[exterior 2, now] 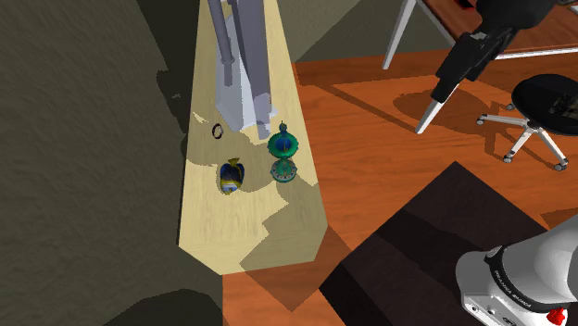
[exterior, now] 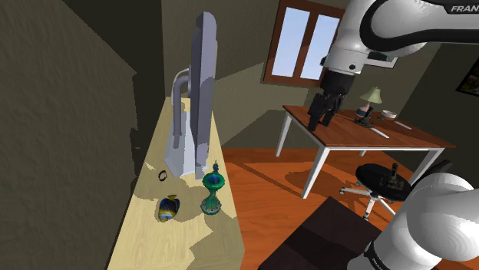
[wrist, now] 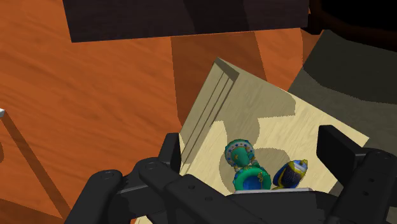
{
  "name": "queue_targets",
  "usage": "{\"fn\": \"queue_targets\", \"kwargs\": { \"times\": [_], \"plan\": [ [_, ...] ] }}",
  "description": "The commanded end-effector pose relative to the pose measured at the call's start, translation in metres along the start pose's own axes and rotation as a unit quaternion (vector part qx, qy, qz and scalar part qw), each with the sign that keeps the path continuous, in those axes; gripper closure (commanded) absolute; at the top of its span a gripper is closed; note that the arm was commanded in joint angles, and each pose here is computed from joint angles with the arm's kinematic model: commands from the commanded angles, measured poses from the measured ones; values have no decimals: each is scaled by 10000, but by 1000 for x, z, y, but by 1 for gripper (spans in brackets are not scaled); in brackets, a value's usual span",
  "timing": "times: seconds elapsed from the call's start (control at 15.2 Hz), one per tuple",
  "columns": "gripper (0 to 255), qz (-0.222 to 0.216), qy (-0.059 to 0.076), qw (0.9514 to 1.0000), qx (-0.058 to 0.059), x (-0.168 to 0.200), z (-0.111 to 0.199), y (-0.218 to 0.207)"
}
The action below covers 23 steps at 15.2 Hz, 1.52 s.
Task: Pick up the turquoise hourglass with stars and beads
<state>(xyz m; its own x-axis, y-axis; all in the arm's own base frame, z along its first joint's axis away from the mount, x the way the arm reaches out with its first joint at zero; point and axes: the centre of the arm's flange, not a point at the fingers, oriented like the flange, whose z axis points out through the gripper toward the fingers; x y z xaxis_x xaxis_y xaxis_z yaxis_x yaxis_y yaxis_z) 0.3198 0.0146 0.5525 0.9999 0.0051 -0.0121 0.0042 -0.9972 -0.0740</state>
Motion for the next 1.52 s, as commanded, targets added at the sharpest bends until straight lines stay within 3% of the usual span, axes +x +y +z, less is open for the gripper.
{"fn": "queue_targets", "kwargs": {
  "times": [0.0, 1.45],
  "plan": [
    [0, 0, 0, 10000, 0, 0, 0, 0],
    [0, -64, -35, 9998, -178, 203, 200, -67]
  ]
}}
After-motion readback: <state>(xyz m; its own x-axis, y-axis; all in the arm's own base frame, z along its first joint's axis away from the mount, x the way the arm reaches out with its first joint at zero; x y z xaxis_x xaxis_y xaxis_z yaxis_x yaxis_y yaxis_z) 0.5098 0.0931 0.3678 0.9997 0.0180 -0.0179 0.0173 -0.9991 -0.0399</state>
